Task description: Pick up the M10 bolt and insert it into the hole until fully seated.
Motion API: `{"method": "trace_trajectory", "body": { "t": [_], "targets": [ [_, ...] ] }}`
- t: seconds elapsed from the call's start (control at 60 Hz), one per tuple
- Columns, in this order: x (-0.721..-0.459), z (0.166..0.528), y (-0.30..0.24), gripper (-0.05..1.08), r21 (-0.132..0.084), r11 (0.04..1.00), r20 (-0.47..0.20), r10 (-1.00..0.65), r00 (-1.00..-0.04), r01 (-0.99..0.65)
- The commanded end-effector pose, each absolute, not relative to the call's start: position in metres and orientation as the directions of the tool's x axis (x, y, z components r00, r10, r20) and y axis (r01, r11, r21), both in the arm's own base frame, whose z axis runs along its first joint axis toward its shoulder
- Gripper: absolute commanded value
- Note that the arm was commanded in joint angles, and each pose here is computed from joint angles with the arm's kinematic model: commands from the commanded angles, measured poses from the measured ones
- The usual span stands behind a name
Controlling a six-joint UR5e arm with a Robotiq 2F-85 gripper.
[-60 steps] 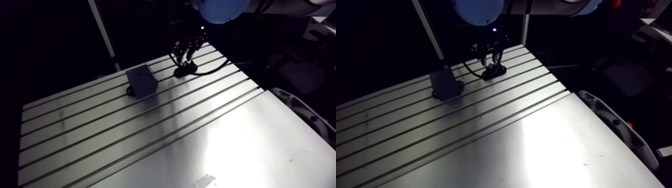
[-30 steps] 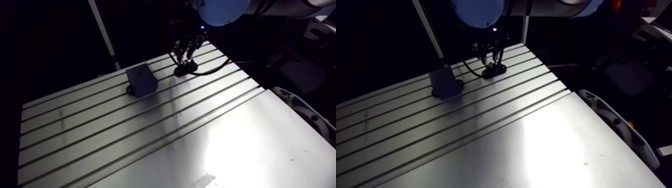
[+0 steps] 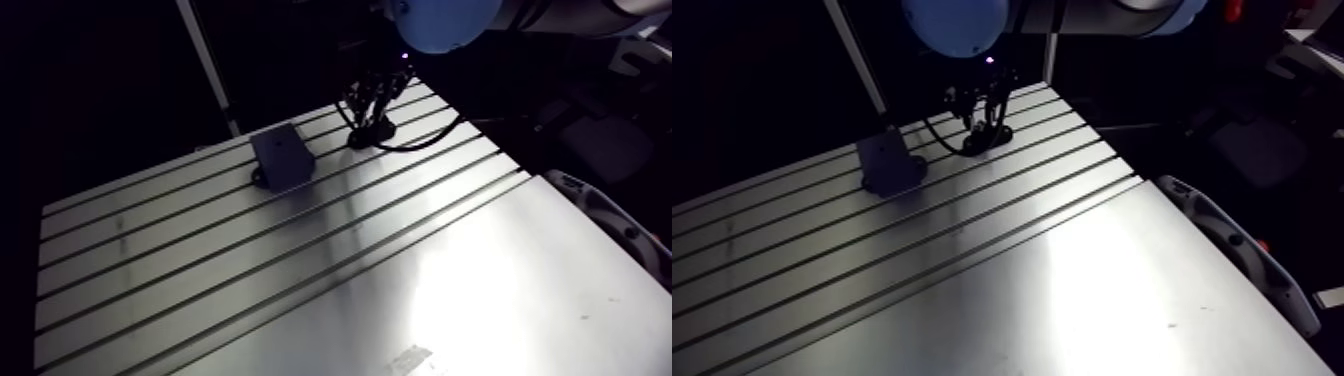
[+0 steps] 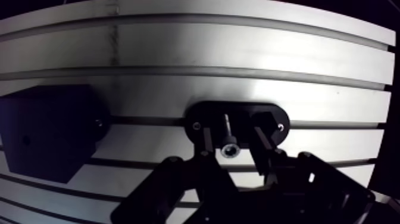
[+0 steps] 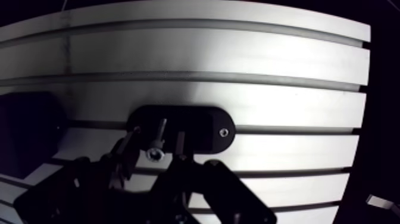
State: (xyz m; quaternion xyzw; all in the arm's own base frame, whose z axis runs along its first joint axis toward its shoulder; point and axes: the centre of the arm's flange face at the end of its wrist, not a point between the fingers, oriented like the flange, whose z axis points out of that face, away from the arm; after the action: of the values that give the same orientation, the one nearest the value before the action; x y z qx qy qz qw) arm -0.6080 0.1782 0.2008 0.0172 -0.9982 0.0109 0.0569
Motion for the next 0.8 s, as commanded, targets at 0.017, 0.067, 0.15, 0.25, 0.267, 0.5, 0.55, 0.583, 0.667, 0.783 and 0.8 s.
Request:
{"method": "trace_trajectory", "body": {
  "t": [0.017,0.067,0.15,0.25,0.267,0.5,0.55,0.583,0.667,0.783,0.8],
  "targets": [
    [-0.6081,0.2002,0.1774,0.56,-0.020,0.999,0.113,-0.033,-0.993,-0.036],
    [-0.6081,0.2000,0.1772,0.56,-0.021,0.999,0.112,-0.032,-0.993,-0.035],
    [-0.6076,0.1994,0.1770,0.56,-0.022,0.999,0.110,-0.032,-0.993,-0.034],
    [-0.6064,0.1989,0.1766,0.56,-0.021,0.999,0.107,-0.032,-0.994,-0.034],
    [-0.6060,0.1984,0.1767,0.56,-0.019,0.999,0.105,-0.032,-0.994,-0.034],
    [-0.6051,0.1992,0.1785,0.58,0.000,0.999,0.097,-0.032,-0.995,-0.032],
    [-0.6054,0.1999,0.1787,0.58,0.001,0.999,0.098,-0.032,-0.995,-0.032],
    [-0.6055,0.2000,0.1787,0.58,0.001,0.999,0.098,-0.033,-0.995,-0.033],
    [-0.6055,0.2009,0.1788,0.59,0.002,0.999,0.100,-0.033,-0.994,-0.033],
    [-0.6051,0.2003,0.1783,0.59,0.000,0.999,0.099,-0.033,-0.994,-0.034],
    [-0.6051,0.2003,0.1783,0.59,0.000,0.999,0.099,-0.033,-0.994,-0.034]
  ]
}}
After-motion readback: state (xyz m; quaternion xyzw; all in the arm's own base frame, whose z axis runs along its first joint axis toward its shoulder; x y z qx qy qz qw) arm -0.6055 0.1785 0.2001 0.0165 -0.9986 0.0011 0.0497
